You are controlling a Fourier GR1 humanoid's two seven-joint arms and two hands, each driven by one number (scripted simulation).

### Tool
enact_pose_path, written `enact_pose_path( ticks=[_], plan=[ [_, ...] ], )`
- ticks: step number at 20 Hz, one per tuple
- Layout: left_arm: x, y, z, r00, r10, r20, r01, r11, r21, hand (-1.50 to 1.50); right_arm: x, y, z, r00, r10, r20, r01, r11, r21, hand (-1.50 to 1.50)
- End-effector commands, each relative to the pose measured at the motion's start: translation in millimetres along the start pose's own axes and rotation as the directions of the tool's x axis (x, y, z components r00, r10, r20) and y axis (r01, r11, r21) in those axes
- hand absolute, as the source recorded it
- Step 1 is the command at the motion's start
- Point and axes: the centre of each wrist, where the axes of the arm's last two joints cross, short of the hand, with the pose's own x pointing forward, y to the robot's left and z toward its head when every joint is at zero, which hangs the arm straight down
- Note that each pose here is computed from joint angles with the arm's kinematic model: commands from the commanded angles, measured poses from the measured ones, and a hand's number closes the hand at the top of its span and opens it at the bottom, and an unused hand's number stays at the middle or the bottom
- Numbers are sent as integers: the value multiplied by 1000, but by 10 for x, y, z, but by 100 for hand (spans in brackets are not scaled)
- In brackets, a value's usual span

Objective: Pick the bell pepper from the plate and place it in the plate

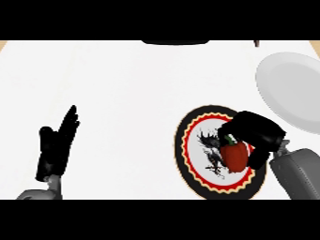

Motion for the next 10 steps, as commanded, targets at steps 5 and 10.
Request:
enact_pose_path(
  ticks=[5,10],
  plan=[
    [-26,-85,12,1000,-1,-7,1,1000,5,0,-316,-403,-30,837,-249,-488,29,910,-414,150],
    [-72,44,39,1000,-2,12,2,1000,-5,0,-302,-717,78,831,-264,-489,-68,825,-560,150]
  ],
)
